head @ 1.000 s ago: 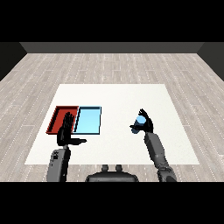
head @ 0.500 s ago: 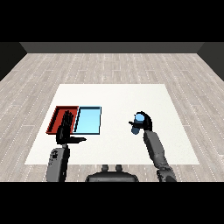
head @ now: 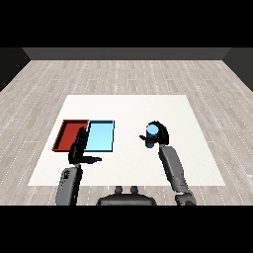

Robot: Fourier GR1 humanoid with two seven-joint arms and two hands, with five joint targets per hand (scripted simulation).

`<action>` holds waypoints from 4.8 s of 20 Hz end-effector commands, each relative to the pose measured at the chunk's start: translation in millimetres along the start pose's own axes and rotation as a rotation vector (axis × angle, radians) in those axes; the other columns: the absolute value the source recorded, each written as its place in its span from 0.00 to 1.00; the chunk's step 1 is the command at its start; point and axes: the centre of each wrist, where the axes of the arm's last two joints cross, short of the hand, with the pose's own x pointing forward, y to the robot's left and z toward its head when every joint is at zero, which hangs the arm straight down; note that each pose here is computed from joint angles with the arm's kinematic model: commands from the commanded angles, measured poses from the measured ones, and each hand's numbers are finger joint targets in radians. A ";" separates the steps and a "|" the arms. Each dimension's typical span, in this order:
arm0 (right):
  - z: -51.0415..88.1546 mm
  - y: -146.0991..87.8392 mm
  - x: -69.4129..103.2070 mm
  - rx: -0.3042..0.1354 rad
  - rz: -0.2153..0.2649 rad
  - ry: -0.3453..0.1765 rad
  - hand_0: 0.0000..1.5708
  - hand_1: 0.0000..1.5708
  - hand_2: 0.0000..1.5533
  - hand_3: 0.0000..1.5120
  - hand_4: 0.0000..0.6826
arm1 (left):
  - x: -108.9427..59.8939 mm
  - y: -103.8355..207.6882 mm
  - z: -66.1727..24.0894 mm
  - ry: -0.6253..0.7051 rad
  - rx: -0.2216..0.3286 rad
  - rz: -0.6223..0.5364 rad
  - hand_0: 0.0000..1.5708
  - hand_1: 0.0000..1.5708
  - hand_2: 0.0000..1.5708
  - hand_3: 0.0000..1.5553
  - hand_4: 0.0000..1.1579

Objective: Pick the blue can and put it in the blue box

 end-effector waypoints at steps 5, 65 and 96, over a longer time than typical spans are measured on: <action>-7.8 37.7 47.7 0.077 0.004 -0.112 0.93 0.93 0.94 0.95 0.93 | 4.6 -25.7 -15.1 0.064 -0.056 0.108 0.00 0.00 0.00 0.00 0.00; 3.7 124.6 51.9 0.302 -0.025 -0.180 0.92 0.92 0.94 0.93 0.84 | -39.6 -161.7 -42.5 0.219 -0.258 0.144 0.00 0.00 0.00 0.00 0.00; 12.1 142.6 71.7 0.357 -0.086 -0.185 0.93 0.93 0.93 0.93 0.84 | -26.2 -189.8 -60.7 0.253 -0.092 -0.038 0.53 0.53 0.55 0.37 0.55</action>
